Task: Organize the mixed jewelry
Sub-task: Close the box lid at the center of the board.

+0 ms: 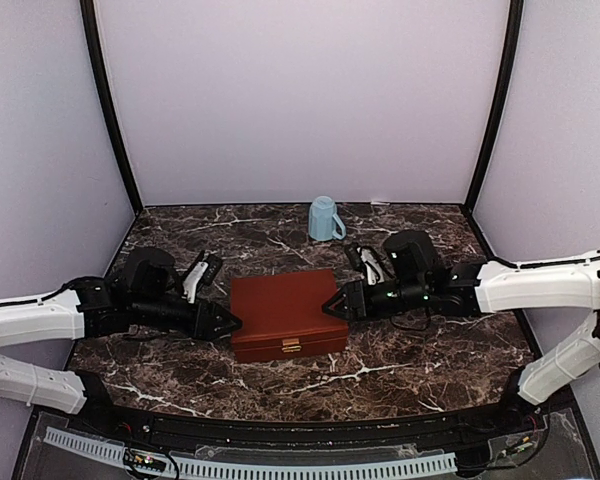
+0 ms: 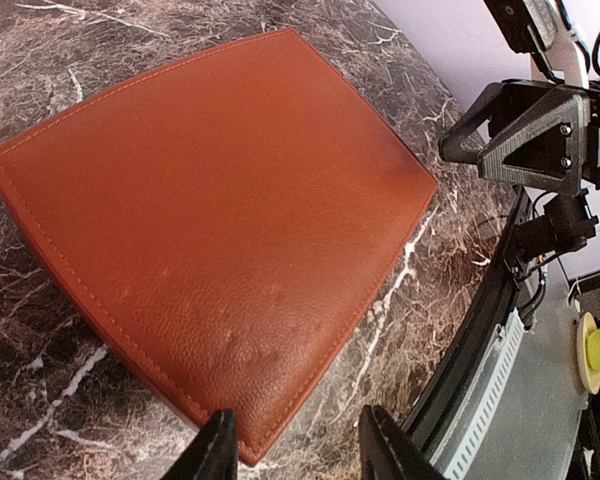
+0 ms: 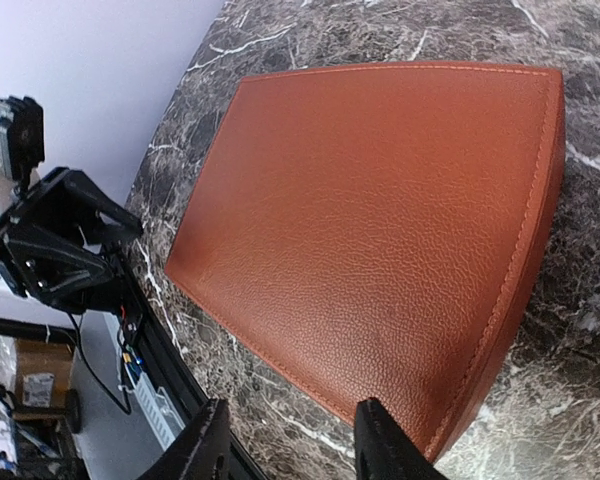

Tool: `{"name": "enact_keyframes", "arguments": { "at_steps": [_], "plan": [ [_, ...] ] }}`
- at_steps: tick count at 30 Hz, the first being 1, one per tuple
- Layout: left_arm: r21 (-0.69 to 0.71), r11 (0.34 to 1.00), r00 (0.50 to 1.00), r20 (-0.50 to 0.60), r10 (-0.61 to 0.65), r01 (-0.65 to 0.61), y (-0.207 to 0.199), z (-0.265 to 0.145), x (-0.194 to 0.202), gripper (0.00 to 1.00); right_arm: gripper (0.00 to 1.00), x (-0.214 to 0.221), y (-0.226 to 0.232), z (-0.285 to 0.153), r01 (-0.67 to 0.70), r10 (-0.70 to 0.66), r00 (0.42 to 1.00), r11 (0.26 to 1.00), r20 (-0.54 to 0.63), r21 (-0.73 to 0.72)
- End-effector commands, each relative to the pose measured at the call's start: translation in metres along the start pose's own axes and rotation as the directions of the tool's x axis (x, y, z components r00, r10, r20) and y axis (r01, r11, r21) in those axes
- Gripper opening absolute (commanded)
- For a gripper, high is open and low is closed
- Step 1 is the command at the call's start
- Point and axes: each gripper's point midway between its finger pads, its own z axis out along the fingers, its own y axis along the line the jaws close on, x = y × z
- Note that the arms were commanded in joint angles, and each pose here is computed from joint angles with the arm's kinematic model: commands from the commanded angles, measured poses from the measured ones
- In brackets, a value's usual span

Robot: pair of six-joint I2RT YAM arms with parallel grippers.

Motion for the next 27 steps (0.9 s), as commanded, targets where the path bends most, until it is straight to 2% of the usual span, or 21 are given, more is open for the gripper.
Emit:
{"name": "enact_keyframes", "arguments": {
  "at_steps": [1,8,17,21,22,24,25,27],
  "plan": [
    [-0.024,1.000,0.999,0.050,-0.009,0.010,0.004,0.011,-0.010,0.41,0.37,-0.010,0.000,0.010,-0.021,0.020,0.998,1.000,0.058,0.002],
    [-0.045,0.999,1.000,0.016,-0.022,0.022,0.016,0.031,0.000,0.36,0.31,0.004,-0.017,0.027,-0.056,0.055,0.998,0.998,0.020,0.034],
    [-0.142,0.986,0.990,-0.095,-0.106,0.092,0.050,0.048,0.048,0.34,0.28,0.036,-0.051,0.037,-0.118,0.121,0.992,0.987,-0.024,0.110],
    [-0.148,0.985,0.988,-0.113,-0.107,0.090,0.052,0.051,0.056,0.34,0.27,0.039,-0.052,0.037,-0.113,0.116,0.993,0.988,-0.027,0.108],
    [-0.143,0.986,0.990,-0.106,-0.096,0.080,0.050,0.050,0.053,0.36,0.28,0.035,-0.049,0.035,-0.105,0.108,0.994,0.989,-0.018,0.103],
    [-0.126,0.990,0.995,-0.076,-0.068,0.059,0.043,0.048,0.040,0.47,0.31,0.025,-0.040,0.030,-0.072,0.072,0.997,0.994,0.006,0.088],
    [-0.113,0.992,0.997,-0.054,-0.054,0.048,0.037,0.047,0.029,0.59,0.34,0.018,-0.036,0.028,-0.053,0.051,0.998,0.995,0.021,0.083],
    [-0.090,0.996,1.000,-0.009,-0.019,0.018,0.027,0.045,0.009,0.70,0.40,0.003,-0.026,0.021,-0.005,0.000,0.998,0.997,0.060,0.080]
  ]
}}
